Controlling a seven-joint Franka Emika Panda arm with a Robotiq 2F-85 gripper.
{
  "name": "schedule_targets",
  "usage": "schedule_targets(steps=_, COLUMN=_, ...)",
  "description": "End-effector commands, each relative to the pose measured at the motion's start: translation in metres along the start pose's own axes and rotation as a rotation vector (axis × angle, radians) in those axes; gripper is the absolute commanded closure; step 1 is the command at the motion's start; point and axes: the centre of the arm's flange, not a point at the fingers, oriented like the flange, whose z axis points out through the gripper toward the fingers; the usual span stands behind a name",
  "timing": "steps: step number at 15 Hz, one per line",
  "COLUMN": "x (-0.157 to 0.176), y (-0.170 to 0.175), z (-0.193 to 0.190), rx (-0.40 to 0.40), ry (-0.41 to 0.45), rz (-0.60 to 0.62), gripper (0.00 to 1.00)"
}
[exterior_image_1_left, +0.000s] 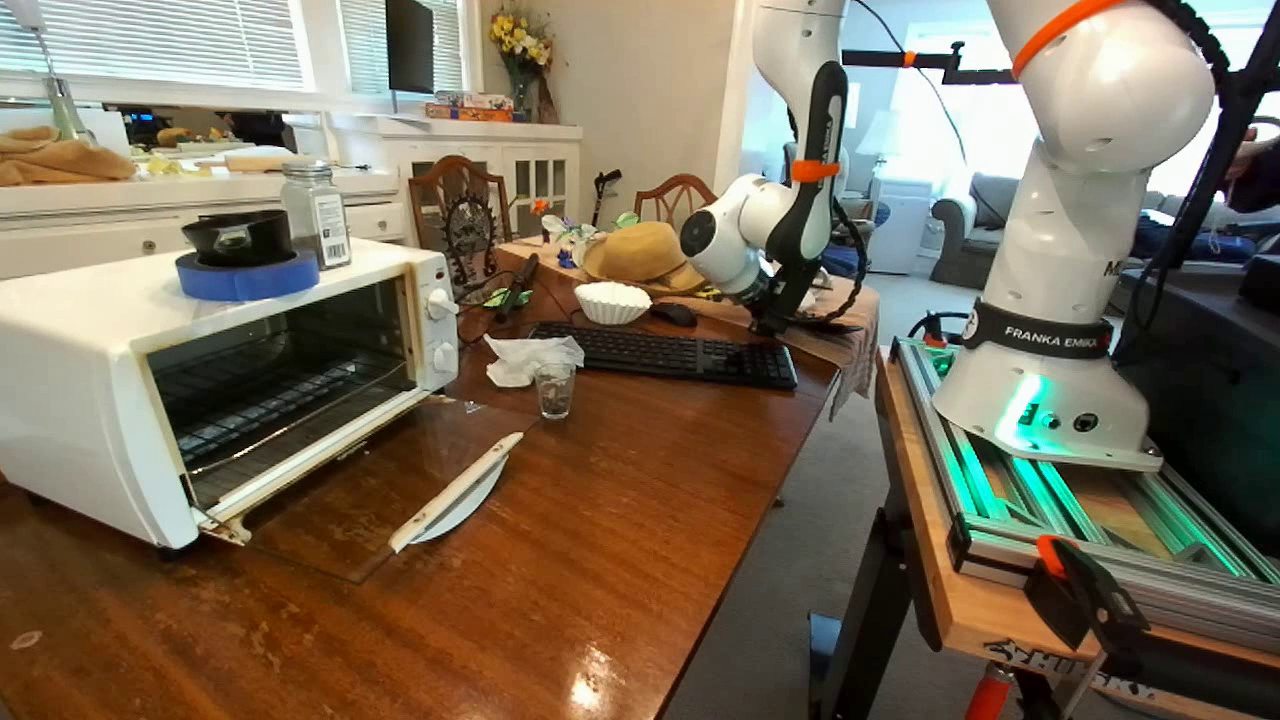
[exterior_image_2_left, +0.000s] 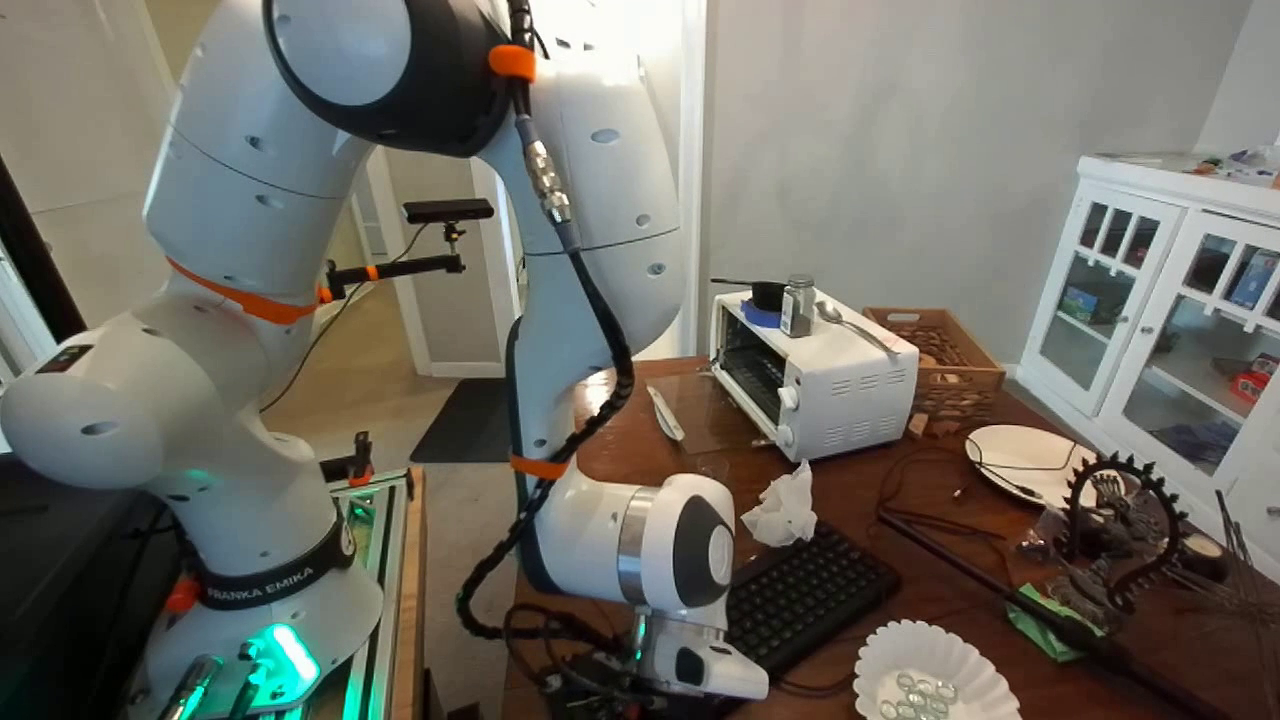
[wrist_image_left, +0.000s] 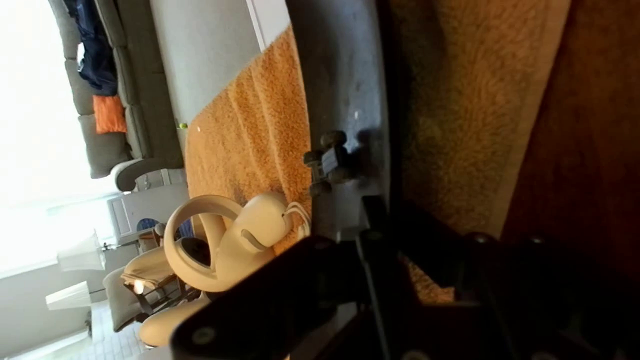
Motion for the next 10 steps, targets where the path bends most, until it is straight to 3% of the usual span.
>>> schedule_targets(steps=1, x=0.007, y=0.016, z=-0.026, rx=-0.135, ry=-0.014, rz=-0.047, gripper=0.96)
schedule_targets(steps=6, x=0.018, y=0.04, z=-0.068, rx=-0.405, ry=0.117, rz=-0.116, gripper=0.96)
schedule_targets(steps=10, x=0.027, y=0.046, z=-0.1, rx=-0.505, ry=0.303, rz=-0.171, gripper=0.96)
